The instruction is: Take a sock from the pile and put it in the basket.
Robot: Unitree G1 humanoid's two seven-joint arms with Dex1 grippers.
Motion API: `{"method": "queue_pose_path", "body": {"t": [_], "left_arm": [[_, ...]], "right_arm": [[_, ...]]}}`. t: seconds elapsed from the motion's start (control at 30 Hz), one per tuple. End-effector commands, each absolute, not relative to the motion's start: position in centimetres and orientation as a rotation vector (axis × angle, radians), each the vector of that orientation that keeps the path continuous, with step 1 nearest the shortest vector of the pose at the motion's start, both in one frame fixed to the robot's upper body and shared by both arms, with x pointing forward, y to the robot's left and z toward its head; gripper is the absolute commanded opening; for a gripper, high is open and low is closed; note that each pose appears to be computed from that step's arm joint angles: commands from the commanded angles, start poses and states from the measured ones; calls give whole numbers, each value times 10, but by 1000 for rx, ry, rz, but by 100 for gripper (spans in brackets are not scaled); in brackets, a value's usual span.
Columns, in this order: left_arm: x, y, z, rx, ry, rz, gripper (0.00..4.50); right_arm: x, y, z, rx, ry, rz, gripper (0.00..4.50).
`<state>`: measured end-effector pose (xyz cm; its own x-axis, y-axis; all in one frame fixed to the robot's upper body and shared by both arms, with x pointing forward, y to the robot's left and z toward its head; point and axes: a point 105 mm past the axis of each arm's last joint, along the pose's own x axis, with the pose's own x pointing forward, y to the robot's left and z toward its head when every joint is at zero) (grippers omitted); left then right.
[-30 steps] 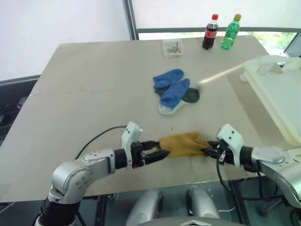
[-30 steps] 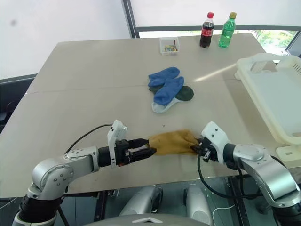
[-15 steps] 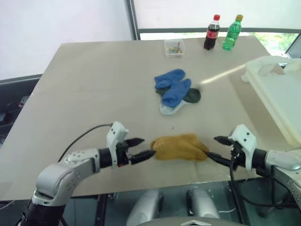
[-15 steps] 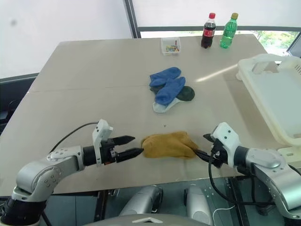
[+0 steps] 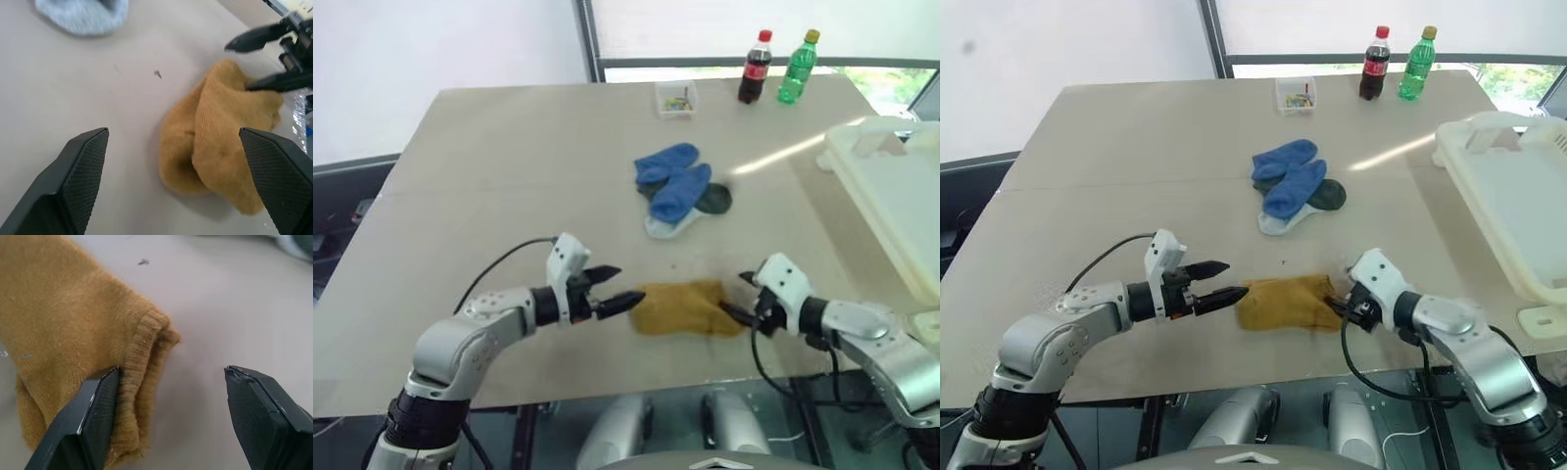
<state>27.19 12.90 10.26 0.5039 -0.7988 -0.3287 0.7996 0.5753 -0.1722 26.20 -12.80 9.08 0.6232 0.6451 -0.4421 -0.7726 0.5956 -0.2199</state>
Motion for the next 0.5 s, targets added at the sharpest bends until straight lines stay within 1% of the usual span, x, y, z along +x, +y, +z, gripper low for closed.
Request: {"method": "queue_pose_path", "body": {"t": [0.03,0.17,0.33,0.43,0.5], "left_arm": [[279,121,81,151,407,-958,450],[293,126,64,269,415,-879,450],[299,135,58,281,419,-832,450],[304,141,59,277,411,-817,450],[306,136,74,172,353,-838,450]], "right_arm": [[268,-131,97,-458,295,809,353],[272,-141,93,-510,310,758,353],[271,-147,95,-535,305,735,353],[272,-154,97,-556,307,700,353],[271,-155,104,-541,279,701,353]]}}
